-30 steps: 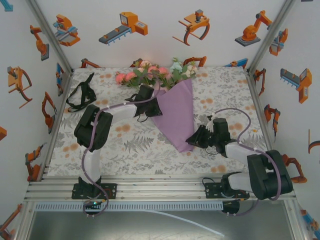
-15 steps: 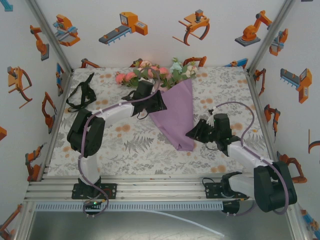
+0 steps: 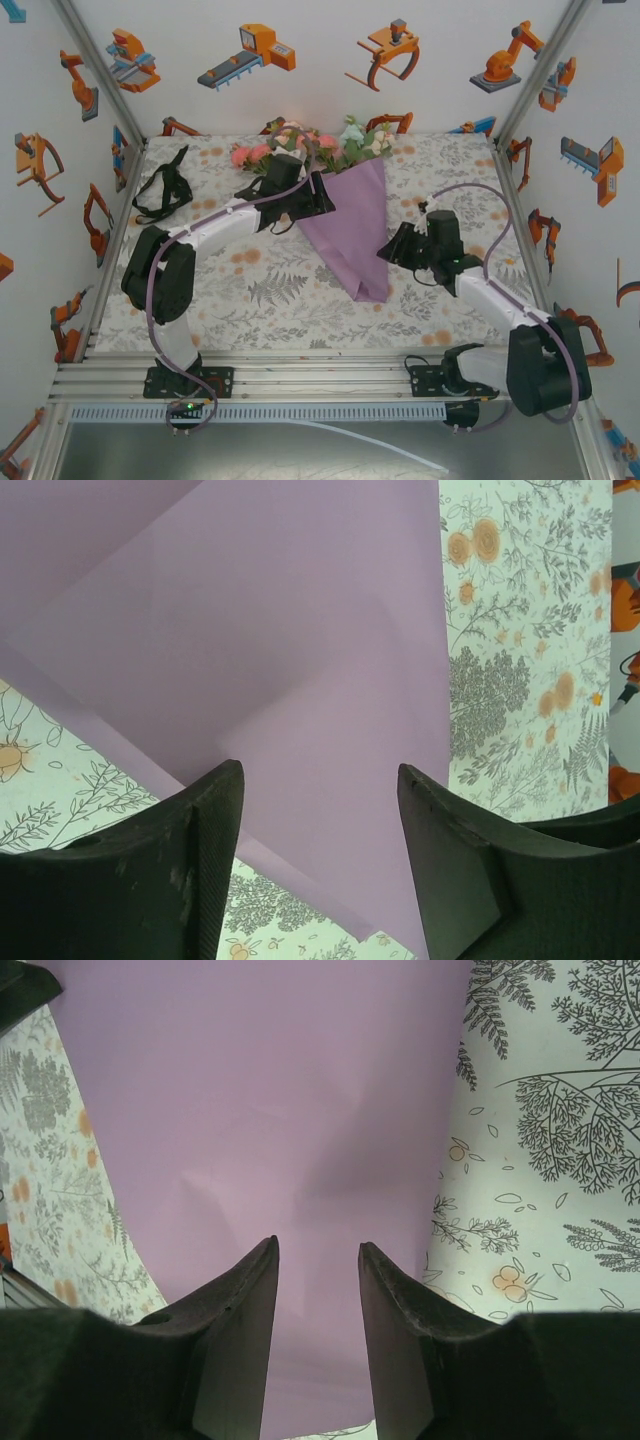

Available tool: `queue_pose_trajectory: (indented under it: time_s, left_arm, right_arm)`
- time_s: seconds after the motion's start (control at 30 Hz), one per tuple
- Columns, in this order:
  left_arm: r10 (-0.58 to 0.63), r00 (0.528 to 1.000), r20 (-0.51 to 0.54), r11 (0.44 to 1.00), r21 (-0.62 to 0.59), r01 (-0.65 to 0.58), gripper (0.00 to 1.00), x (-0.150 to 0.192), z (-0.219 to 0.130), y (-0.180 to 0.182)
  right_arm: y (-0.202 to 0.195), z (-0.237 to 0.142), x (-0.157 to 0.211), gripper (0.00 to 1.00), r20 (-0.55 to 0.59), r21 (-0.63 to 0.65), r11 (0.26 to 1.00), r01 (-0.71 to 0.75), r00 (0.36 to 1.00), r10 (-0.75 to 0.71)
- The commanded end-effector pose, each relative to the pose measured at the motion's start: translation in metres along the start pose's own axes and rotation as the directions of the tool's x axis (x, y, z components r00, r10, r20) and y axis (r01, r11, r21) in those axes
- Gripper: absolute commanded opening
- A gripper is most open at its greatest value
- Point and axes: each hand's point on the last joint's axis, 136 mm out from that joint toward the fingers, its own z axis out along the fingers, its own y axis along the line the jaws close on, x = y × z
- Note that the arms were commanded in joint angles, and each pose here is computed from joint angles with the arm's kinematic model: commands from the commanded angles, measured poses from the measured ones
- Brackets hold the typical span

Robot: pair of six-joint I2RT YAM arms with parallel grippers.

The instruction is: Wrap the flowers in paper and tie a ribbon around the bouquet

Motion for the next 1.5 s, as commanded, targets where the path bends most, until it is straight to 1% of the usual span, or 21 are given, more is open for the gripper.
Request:
queue_pose_trajectory:
  time_s: [0.0, 0.07, 0.13, 0.3, 0.37, 0.43, 0.53, 0.6, 0.67, 0.77, 0.83, 1.0, 1.13, 1.23, 1.3, 1.4, 1.47]
  left_arm:
    - [0.047, 0.998, 0.032, 0.993, 0.104, -0.05, 0.52, -0.019, -0.023, -0.035]
    - [0.055, 0.998, 0.02, 0.987, 0.153, -0.057, 0.5, -0.011, -0.028, -0.051]
    - [0.066, 0.998, -0.004, 0.983, 0.172, -0.065, 0.49, 0.004, -0.032, -0.062]
    - [0.11, 0.992, -0.054, 0.992, 0.062, -0.107, 0.49, 0.044, -0.031, -0.045]
    - [0.136, 0.987, -0.09, 0.989, 0.074, -0.129, 0.49, 0.058, -0.027, -0.047]
    - [0.139, 0.982, -0.131, 0.987, 0.096, -0.127, 0.49, 0.07, -0.022, -0.054]
    - [0.085, 0.982, -0.167, 0.988, 0.141, -0.061, 0.48, 0.082, -0.011, -0.072]
    - [-0.001, 0.982, -0.188, 0.991, 0.134, 0.026, 0.41, 0.09, -0.002, -0.073]
    - [-0.088, 0.973, -0.214, 0.991, 0.081, 0.107, 0.34, 0.104, 0.009, -0.057]
    - [-0.132, 0.962, -0.24, 0.991, -0.037, 0.126, 0.29, 0.126, 0.024, -0.02]
    - [-0.144, 0.959, -0.245, 0.989, -0.061, 0.134, 0.28, 0.131, 0.033, -0.004]
    - [-0.14, 0.96, -0.242, 0.988, -0.098, 0.119, 0.26, 0.128, 0.045, 0.017]
    - [-0.14, 0.958, -0.248, 0.981, -0.162, 0.102, 0.23, 0.132, 0.047, 0.039]
    - [-0.134, 0.962, -0.237, 0.981, -0.172, 0.094, 0.23, 0.128, 0.047, 0.046]
    - [-0.125, 0.963, -0.241, 0.982, -0.17, 0.085, 0.22, 0.128, 0.048, 0.046]
    - [-0.125, 0.962, -0.245, 0.983, -0.162, 0.086, 0.22, 0.129, 0.051, 0.045]
    - [-0.125, 0.962, -0.244, 0.983, -0.163, 0.086, 0.21, 0.128, 0.053, 0.045]
  right_arm:
    - [0.009, 0.006, -0.001, 0.34, -0.018, -0.05, 0.998, 0.033, 0.999, -0.034]
    - [0.012, 0.018, 0.012, 0.31, -0.063, -0.093, 0.996, 0.014, 0.998, -0.02]
    - [0.017, 0.028, 0.022, 0.3, -0.102, -0.129, 0.992, 0.005, 0.995, -0.018]
    - [0.028, 0.051, 0.021, 0.26, -0.111, -0.191, 0.981, -0.014, 0.994, -0.007]
    - [0.03, 0.061, 0.021, 0.25, -0.115, -0.2, 0.98, -0.016, 0.993, -0.008]
    - [0.032, 0.071, 0.023, 0.24, -0.124, -0.21, 0.978, -0.012, 0.992, -0.014]
    - [0.028, 0.086, 0.027, 0.21, -0.132, -0.208, 0.978, -0.029, 0.991, 0.001]
    - [0.021, 0.094, 0.029, 0.2, -0.13, -0.192, 0.98, -0.048, 0.991, 0.023]
    - [0.019, 0.097, 0.026, 0.2, -0.122, -0.184, 0.981, -0.063, 0.992, 0.041]
    - [0.027, 0.091, 0.016, 0.21, -0.1, -0.196, 0.977, -0.09, 0.992, 0.071]
    - [0.033, 0.083, 0.013, 0.21, -0.096, -0.215, 0.972, -0.091, 0.993, 0.072]
    - [0.037, 0.049, 0.015, 0.21, -0.095, -0.185, 0.981, -0.051, 0.995, 0.033]
    - [0.023, 0.014, 0.024, 0.22, -0.084, -0.11, 0.994, -0.027, 0.996, 0.018]
    - [0.001, -0.006, 0.036, 0.23, -0.077, -0.06, 0.996, -0.066, 0.995, 0.061]
    - [-0.003, -0.011, 0.046, 0.23, -0.104, -0.077, 0.993, -0.088, 0.991, 0.08]
    - [-0.001, -0.008, 0.069, 0.22, -0.199, -0.129, 0.985, -0.111, 0.976, 0.084]
    - [-0.012, -0.004, 0.088, 0.21, -0.251, -0.103, 0.985, -0.141, 0.962, 0.111]
